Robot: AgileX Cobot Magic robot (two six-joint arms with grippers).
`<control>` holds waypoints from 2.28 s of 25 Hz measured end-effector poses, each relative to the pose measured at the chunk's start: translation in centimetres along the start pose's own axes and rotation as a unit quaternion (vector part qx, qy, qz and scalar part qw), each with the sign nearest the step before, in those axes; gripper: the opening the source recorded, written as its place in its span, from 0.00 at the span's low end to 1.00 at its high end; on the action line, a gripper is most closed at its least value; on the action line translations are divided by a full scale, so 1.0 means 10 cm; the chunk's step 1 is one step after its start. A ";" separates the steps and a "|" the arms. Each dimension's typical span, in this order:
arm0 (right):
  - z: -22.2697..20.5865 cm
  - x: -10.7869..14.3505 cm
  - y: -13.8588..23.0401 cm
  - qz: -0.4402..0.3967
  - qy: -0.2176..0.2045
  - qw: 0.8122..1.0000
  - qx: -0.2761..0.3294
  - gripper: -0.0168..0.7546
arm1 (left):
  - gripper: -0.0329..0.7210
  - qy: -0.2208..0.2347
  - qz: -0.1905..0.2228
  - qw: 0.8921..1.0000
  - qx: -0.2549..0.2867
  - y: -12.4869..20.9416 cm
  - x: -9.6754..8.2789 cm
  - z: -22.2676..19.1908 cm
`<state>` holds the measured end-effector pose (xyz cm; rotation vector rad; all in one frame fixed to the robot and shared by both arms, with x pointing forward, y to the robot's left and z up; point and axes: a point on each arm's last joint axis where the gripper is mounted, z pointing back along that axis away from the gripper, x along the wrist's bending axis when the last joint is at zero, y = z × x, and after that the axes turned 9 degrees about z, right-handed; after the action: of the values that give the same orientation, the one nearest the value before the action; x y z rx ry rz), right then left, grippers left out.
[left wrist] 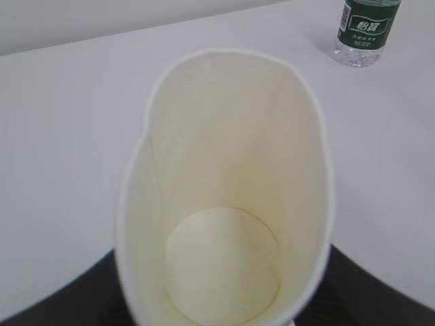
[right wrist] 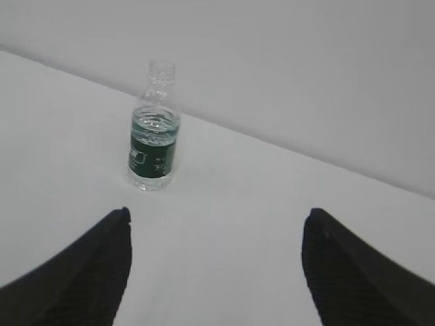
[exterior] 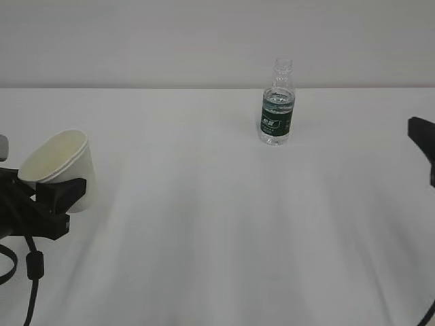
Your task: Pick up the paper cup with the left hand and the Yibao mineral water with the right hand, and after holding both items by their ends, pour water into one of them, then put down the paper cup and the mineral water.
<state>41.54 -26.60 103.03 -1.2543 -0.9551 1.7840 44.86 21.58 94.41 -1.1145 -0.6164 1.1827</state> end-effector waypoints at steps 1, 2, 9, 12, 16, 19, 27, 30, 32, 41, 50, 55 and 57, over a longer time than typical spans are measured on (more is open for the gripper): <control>-0.05 0.03 0.00 0.006 -0.005 1.000 -0.004 0.79 | 0.55 0.000 0.000 1.000 0.000 0.00 0.00 0.00; -0.10 0.07 0.01 0.008 -0.011 1.000 -0.003 0.79 | 0.54 0.000 0.000 1.000 0.000 0.00 0.00 0.00; -0.32 0.13 0.09 -0.004 -0.012 1.000 0.006 0.79 | 0.54 0.000 0.000 1.000 0.000 0.00 0.00 0.00; -0.36 0.13 0.09 -0.008 -0.009 1.000 -0.004 0.79 | 0.54 0.000 0.000 1.000 0.000 0.00 0.00 0.00; -0.42 0.16 0.12 -0.020 -0.017 1.000 -0.002 0.79 | 0.54 0.000 0.000 1.000 -0.001 0.00 0.00 0.00; -0.47 0.19 0.14 -0.035 -0.024 0.999 -0.006 0.79 | 0.54 0.000 0.000 1.000 -0.001 0.00 0.00 0.00; -0.63 0.28 0.25 -0.057 -0.041 0.998 0.000 0.79 | 0.54 0.000 0.000 1.000 -0.003 0.00 0.00 0.00; -0.67 0.30 0.27 -0.060 -0.043 0.997 -0.003 0.79 | 0.54 0.001 0.000 1.000 -0.003 -0.01 0.00 0.00; -0.70 0.31 0.29 -0.063 -0.042 0.997 -0.004 0.79 | 0.54 0.001 0.000 1.000 -0.003 -0.01 0.00 0.00; -0.84 0.39 0.40 -0.065 -0.046 0.997 -0.015 0.79 | 0.54 0.001 0.000 1.000 -0.003 -0.01 0.00 0.00; -0.96 0.46 0.49 -0.061 -0.054 0.996 -0.031 0.79 | 0.54 0.001 0.000 1.000 -0.003 -0.01 0.00 0.00; -1.01 0.50 0.55 -0.065 -0.058 0.996 -0.035 0.79 | 0.54 0.001 0.000 1.000 -0.003 -0.01 0.00 0.00; -1.04 0.52 0.58 -0.065 -0.060 0.995 -0.037 0.79 | 0.54 0.001 0.000 1.000 -0.003 -0.01 0.00 0.00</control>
<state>49.28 -22.97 93.28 -1.1130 -1.1543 1.7512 44.88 21.57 94.47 -1.1208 -0.6199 1.1807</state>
